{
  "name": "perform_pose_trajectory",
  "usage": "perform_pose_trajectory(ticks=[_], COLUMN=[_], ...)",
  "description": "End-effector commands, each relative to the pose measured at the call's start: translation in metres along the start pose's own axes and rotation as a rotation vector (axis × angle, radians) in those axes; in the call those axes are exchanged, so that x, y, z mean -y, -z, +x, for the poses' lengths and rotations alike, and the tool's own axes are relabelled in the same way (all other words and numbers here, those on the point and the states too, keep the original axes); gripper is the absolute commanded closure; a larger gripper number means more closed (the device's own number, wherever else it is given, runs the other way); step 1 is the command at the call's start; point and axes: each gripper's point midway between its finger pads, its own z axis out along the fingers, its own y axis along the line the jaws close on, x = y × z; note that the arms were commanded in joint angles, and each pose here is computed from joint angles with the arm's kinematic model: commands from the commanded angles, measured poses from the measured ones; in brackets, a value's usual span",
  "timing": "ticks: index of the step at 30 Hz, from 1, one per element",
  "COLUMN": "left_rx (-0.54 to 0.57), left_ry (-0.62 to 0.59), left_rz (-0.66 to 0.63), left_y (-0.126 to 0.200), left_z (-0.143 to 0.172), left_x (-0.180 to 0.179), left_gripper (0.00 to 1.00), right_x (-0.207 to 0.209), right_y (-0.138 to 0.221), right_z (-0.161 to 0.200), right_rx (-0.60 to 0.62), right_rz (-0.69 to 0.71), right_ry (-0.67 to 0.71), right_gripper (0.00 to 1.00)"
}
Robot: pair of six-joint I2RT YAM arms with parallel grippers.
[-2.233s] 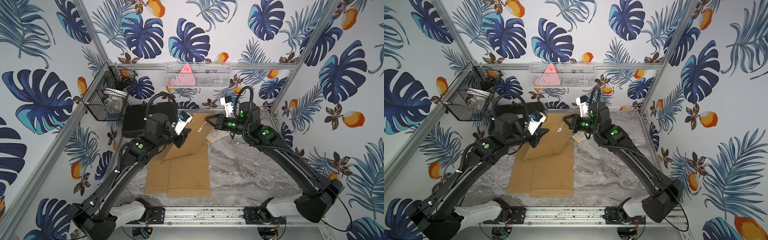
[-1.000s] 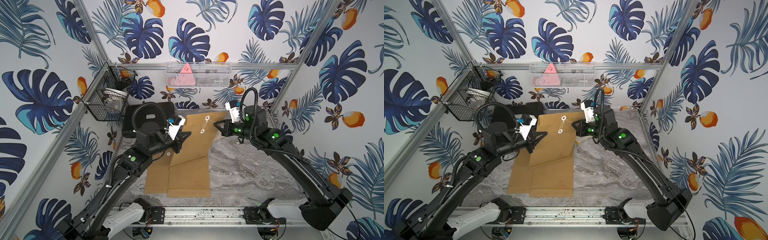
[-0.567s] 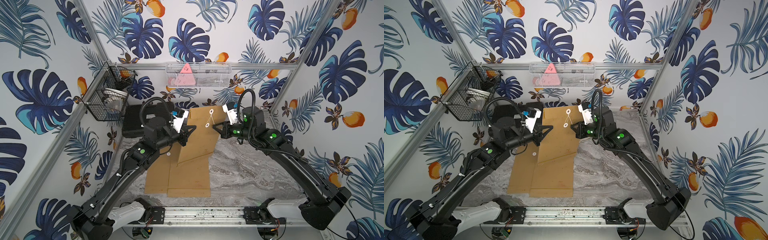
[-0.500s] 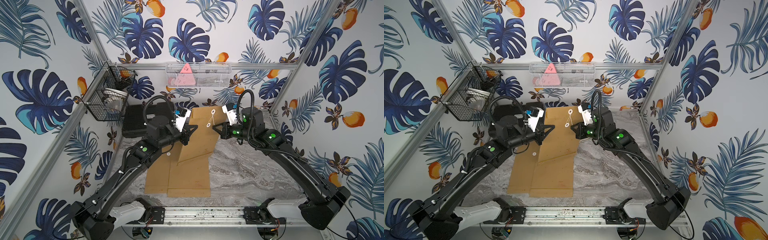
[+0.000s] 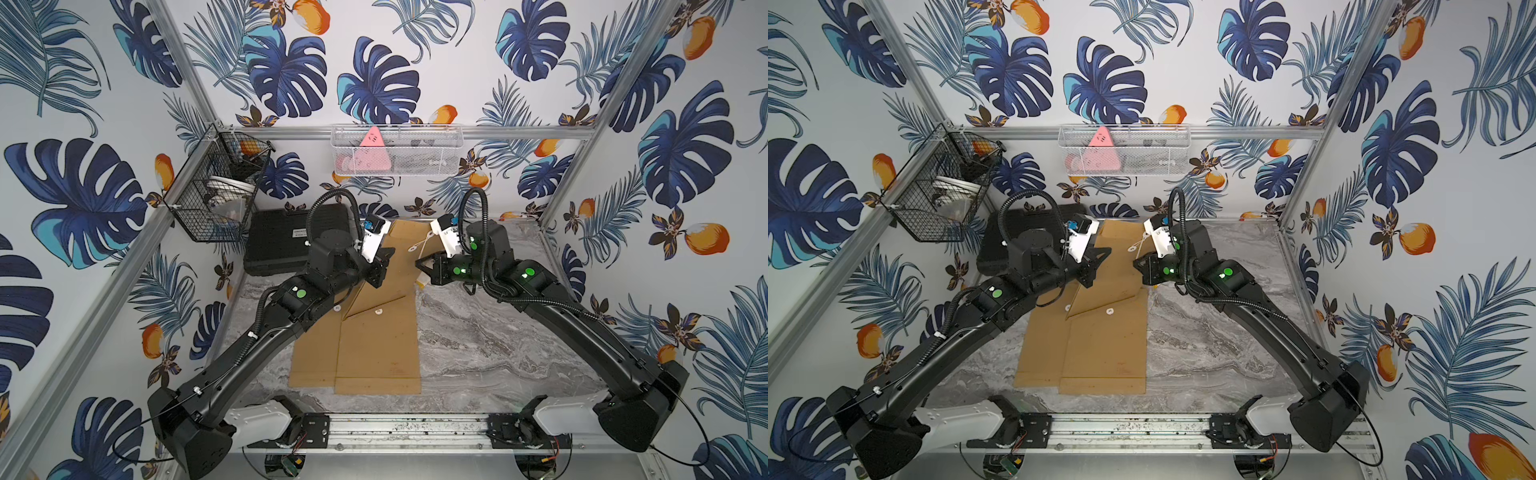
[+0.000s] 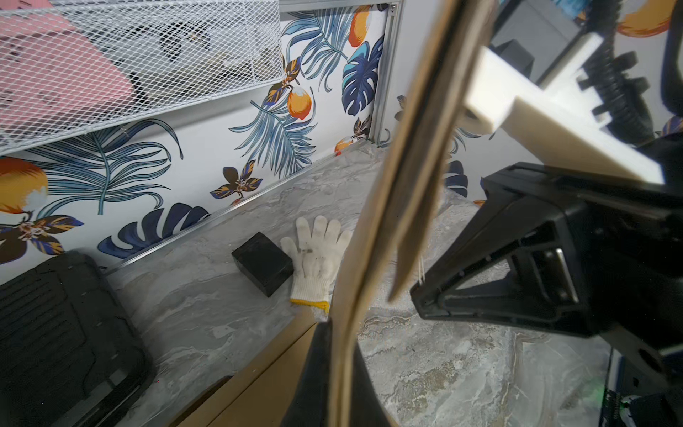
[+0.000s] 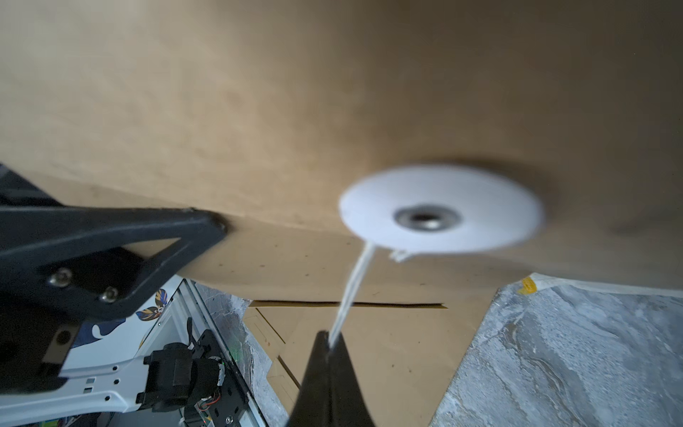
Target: Open the file bag
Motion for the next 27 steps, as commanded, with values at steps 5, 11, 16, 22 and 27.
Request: perform_pose_trajectory(ticks=[5,11,16,22,27], left_rx=[0.058,0.039,0.015,-0.008,-0.019], left_ry=[-0.043,-0.059,-0.065,-0.085,-0.107], left_rz=[-0.094,-0.145,-0.182,-0.192,-0.178], left_y=[0.008,0.012,0.015,0.018,0.023], left_z=[-0.014,-0.005,-0.001,0.003,0.004], left_x=[-0.015,-0.024,-0.03,-0.031,-0.029], left_gripper=[1.0,1.0,1.0,1.0,1.0], right_x=[-0.04,-0.061,-0.084,-0.106,-0.096], right_y=[-0.015,-0.018,-0.018,-0.003,0.02], right_z=[0.003,-0.001,-0.008,-0.025,-0.049], right_rx=[-0.017,0.009,0.007,0.059,0.183], right_rz=[-0.13,-0.209,-0.302,-0.363,-0.253], right_ry=[0.086,0.115,0.137,0.186,0.199], right_gripper=[1.0,1.0,1.0,1.0,1.0])
